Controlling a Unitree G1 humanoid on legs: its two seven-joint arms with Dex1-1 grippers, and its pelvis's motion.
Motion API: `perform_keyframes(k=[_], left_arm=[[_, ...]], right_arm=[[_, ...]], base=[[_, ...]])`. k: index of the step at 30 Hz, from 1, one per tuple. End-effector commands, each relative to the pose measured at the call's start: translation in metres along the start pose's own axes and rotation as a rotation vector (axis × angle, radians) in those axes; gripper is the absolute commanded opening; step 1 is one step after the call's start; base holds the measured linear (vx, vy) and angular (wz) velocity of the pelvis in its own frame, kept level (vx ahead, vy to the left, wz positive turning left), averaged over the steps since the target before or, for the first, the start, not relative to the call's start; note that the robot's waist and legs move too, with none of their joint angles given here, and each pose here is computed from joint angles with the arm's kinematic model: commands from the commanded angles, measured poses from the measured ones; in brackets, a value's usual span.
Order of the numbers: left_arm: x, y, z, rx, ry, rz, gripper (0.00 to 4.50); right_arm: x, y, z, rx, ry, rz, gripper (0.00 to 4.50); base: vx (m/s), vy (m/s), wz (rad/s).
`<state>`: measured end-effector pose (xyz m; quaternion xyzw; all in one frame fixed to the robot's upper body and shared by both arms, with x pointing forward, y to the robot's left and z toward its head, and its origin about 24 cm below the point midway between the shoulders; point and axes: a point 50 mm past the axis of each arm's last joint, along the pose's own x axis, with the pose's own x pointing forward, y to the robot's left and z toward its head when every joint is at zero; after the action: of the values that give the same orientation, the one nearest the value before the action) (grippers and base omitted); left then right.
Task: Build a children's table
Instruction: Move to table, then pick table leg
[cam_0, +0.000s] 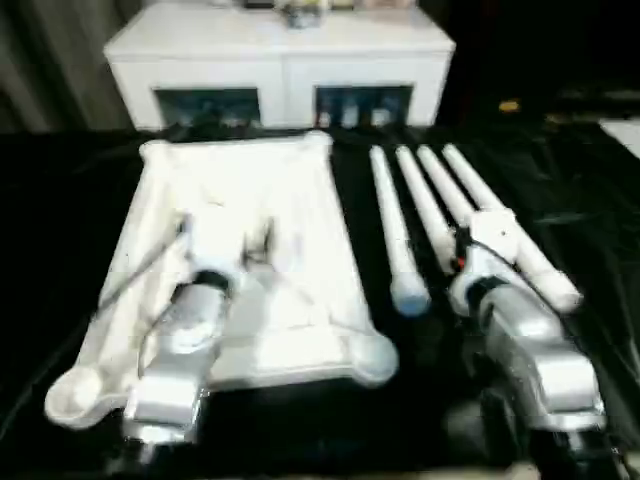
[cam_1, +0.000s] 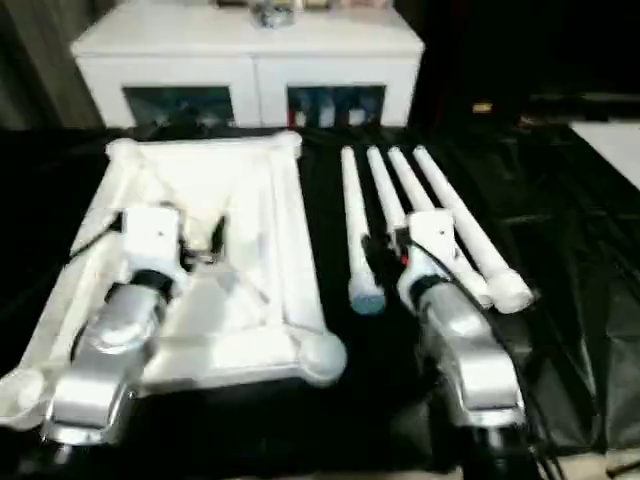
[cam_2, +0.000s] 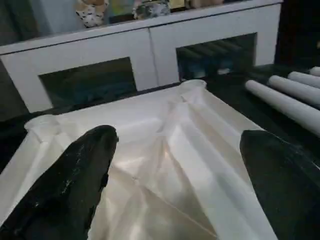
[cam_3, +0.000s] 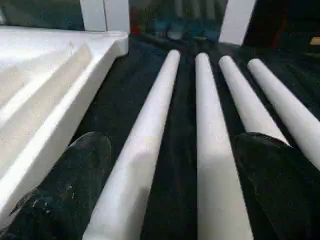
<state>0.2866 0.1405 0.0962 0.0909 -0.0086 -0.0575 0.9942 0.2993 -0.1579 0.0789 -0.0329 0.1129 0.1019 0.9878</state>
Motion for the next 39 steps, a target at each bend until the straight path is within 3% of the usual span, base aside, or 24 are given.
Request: perform_keyframes(k=[1, 6, 11, 14, 16, 21, 24, 27, 29, 31, 39], left_arm=[[-0.001, 0.004, 0.000, 0.004, 0.004, -0.015, 4.43], [-0.004, -0.004, 0.003, 0.025, -0.012, -0.149, 4.43], [-0.003, -0.008, 0.008, 0.045, -0.014, -0.261, 4.43], [-0.001, -0.010, 0.017, 0.101, -0.027, -0.379, 4.43], [-0.003, -0.011, 0.022, 0.110, -0.028, -0.454, 4.43], [-0.011, -0.017, 0.030, 0.144, -0.012, -0.623, 4.43], [-0.027, -0.021, 0.035, 0.217, 0.032, -0.812, 4.43], [-0.031, -0.023, 0.037, 0.224, 0.040, -0.849, 4.43], [-0.032, -0.025, 0.039, 0.207, 0.035, -0.855, 4.50], [-0.032, -0.026, 0.042, 0.199, 0.033, -0.859, 4.50], [-0.032, -0.027, 0.047, 0.201, 0.029, -0.861, 4.50]], right_arm=[[0.007, 0.014, 0.001, 0.027, 0.040, 0.078, 4.46], [0.028, 0.007, 0.002, -0.015, 0.151, 0.054, 4.46], [0.052, 0.000, 0.017, -0.012, 0.177, 0.020, 4.46], [0.075, -0.005, 0.026, -0.113, 0.250, -0.002, 4.46], [0.080, -0.006, 0.027, -0.072, 0.303, 0.022, 4.46], [0.083, -0.013, 0.023, -0.083, 0.421, 0.012, 4.46], [0.082, -0.015, 0.011, -0.065, 0.562, 0.048, 4.46], [0.081, -0.015, 0.005, -0.024, 0.598, 0.060, 4.46], [0.080, -0.014, -0.001, -0.002, 0.618, 0.065, 4.09], [0.079, -0.014, -0.004, 0.013, 0.631, 0.070, 4.09], [0.078, -0.016, -0.006, 0.038, 0.655, 0.083, 3.36]], base=[[0.080, 0.046, -0.04], [0.020, 0.060, -0.01], [-0.065, 0.023, 0.01], [-0.070, -0.008, 0.02], [-0.032, -0.008, 0.01], [0.000, 0.000, 0.00], [0.000, 0.000, 0.00], [0.000, 0.000, 0.00], [0.000, 0.000, 0.00], [0.000, 0.000, 0.00], [0.000, 0.000, 0.00]])
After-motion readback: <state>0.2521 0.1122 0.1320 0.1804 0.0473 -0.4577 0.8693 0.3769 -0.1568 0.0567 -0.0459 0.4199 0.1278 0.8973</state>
